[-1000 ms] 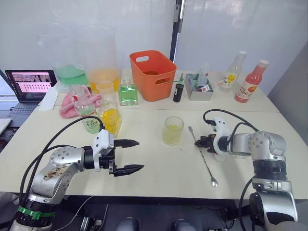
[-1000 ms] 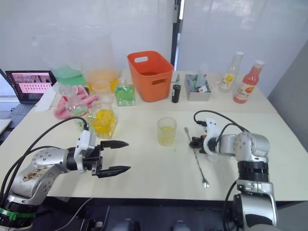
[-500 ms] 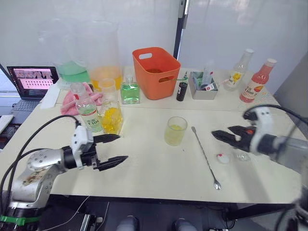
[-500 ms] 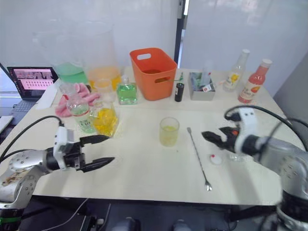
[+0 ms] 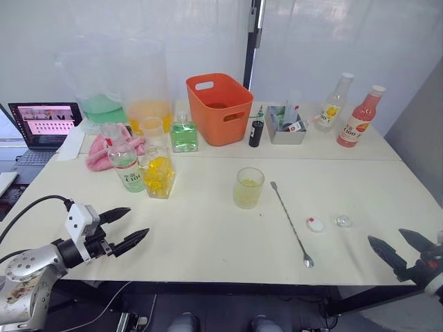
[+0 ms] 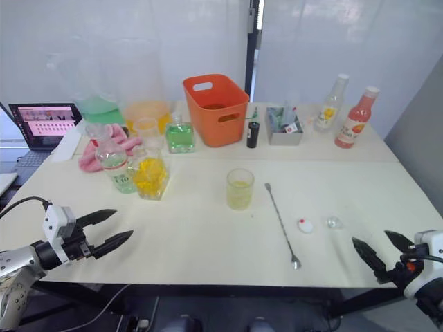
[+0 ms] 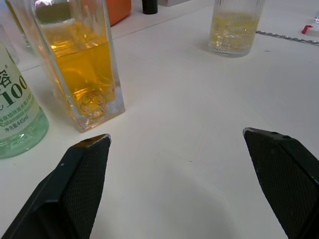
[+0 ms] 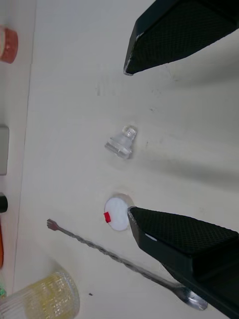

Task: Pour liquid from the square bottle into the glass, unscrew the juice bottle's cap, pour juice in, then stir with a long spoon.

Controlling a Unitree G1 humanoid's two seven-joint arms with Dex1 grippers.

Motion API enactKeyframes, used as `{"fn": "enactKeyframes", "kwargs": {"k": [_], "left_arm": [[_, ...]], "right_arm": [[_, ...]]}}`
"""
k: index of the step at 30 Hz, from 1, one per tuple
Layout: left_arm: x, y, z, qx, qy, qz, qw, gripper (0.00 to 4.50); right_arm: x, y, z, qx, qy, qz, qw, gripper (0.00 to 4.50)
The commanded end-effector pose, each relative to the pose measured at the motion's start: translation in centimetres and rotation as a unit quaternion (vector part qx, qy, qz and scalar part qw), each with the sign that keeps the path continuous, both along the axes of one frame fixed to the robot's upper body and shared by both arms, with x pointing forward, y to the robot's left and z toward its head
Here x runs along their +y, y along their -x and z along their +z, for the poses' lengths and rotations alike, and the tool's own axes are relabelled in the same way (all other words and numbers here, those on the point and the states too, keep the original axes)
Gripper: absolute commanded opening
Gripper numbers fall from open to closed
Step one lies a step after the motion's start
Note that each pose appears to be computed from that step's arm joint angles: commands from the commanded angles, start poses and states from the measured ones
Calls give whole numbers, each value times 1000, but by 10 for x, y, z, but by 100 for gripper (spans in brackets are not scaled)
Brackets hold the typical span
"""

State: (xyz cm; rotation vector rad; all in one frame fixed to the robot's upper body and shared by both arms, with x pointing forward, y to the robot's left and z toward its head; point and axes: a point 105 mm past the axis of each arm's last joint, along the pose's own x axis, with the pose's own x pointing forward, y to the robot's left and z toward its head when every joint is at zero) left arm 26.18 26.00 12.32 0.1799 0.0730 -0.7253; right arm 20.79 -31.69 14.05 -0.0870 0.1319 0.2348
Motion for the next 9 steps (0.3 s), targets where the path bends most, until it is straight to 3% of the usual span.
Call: {"fn": "enactKeyframes", "kwargs": {"k": [1,9], "left_arm": [[3,-3,12,-22,-13,-4,1000,450],[-2,-2,6,-10,-24,-13,1000,450]], "right_arm": [[0,-2,8,-16,30,10,999,447],[-4,-4,3,-6,41,2,999,447]]}}
